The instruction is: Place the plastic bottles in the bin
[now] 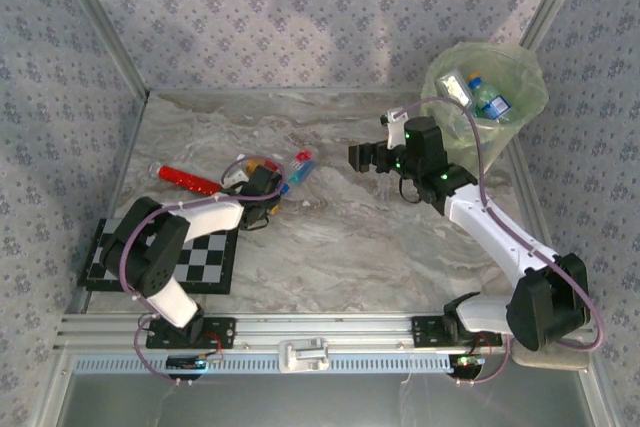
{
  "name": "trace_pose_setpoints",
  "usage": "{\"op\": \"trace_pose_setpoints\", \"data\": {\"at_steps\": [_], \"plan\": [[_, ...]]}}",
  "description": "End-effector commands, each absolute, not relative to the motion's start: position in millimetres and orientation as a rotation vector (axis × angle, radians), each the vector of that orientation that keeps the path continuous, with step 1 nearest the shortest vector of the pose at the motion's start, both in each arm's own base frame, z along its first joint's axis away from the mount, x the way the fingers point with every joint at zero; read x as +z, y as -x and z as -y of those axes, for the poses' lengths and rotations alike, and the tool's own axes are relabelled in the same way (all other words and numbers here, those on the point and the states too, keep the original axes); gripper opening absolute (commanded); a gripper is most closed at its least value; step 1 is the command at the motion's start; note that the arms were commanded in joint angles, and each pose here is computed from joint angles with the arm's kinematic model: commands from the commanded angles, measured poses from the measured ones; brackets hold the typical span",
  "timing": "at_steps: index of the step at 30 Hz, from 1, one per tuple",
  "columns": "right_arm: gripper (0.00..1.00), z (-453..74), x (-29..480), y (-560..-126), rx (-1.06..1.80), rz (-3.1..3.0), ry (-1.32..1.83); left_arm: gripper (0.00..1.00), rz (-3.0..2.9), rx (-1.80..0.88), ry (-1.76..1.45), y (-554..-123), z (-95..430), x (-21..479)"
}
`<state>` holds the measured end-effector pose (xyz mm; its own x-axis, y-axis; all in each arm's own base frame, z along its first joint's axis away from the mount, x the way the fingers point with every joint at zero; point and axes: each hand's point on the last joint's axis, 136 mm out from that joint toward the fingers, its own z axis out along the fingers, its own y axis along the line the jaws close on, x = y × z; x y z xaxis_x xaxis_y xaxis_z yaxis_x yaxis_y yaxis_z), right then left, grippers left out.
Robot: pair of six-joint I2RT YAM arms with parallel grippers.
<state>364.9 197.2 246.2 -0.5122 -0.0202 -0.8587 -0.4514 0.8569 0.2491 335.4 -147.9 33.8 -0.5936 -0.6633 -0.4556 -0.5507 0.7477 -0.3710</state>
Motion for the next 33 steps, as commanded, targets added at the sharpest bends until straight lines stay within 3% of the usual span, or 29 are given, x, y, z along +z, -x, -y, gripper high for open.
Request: {"op": "trace_pose_setpoints", "data": {"at_steps": [1,9,19,33], "plan": [[1.0,-198.8,248.2,-359.8,0.556,-2.041,0.362,0.53,-2.303,-0.247,0.924,-333.0,140.3,50.0],[1.0,-210.3,252.8,-361.5,0.646,-2.045,0.345,0.52,-2.203,-0.351,0.672,-339.0,154.1,117.1],[1.0,-229.1,287.4,-358.7,0.89,-1.973,0.304,0.53,-2.006,-0.726,0.135,-334.2,221.9,202.1],[0.87,-278.2,290.0,-354.5,1.201,-1.961,0.349,0.53,-1.937,-0.948,-0.34,-298.0,308.7,228.8]]}}
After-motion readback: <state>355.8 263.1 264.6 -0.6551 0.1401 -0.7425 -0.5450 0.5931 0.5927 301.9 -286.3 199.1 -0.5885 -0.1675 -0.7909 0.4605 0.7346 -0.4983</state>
